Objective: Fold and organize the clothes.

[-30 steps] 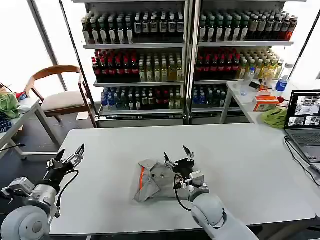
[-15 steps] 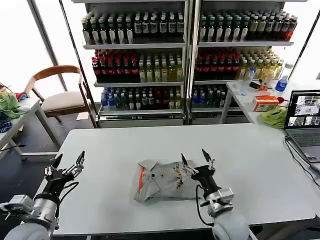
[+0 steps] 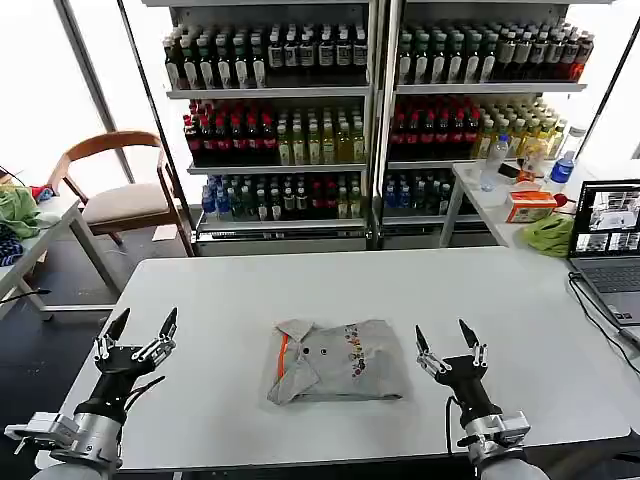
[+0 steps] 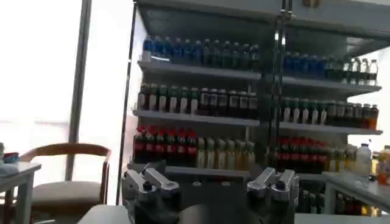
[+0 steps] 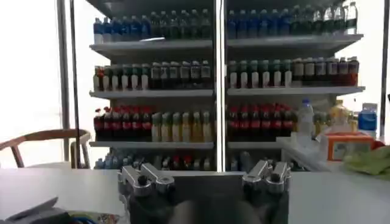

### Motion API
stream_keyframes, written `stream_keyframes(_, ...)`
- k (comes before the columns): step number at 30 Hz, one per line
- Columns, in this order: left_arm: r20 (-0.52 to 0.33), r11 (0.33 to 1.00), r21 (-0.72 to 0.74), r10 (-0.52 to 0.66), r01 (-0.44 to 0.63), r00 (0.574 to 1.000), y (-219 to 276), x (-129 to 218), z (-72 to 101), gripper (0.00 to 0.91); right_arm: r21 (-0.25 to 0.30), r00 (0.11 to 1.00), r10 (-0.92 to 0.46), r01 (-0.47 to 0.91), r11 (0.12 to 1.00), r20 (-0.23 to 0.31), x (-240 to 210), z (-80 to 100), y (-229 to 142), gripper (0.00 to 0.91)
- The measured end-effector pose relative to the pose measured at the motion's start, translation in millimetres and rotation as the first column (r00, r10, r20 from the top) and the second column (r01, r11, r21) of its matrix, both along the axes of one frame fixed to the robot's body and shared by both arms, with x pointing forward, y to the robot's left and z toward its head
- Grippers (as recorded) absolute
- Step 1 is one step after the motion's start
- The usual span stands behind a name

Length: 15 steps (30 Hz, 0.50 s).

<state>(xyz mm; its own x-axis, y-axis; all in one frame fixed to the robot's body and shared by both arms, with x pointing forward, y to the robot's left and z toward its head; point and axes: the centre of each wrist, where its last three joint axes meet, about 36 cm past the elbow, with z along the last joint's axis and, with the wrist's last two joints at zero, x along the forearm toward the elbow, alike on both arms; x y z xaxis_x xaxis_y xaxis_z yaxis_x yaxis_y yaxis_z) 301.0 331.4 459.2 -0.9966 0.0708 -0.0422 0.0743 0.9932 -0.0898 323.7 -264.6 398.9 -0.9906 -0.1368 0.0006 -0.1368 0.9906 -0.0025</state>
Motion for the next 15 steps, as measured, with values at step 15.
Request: stream_keyframes(15, 0.028, 1.0, 0.012, -0.017, 0.017, 0.999, -6.6, -4.4, -0.2, 0.907, -0.007, 1.0, -0.009, 0.009, 1.0, -0.009, -8.6, -2.4, -10.6, 0.907)
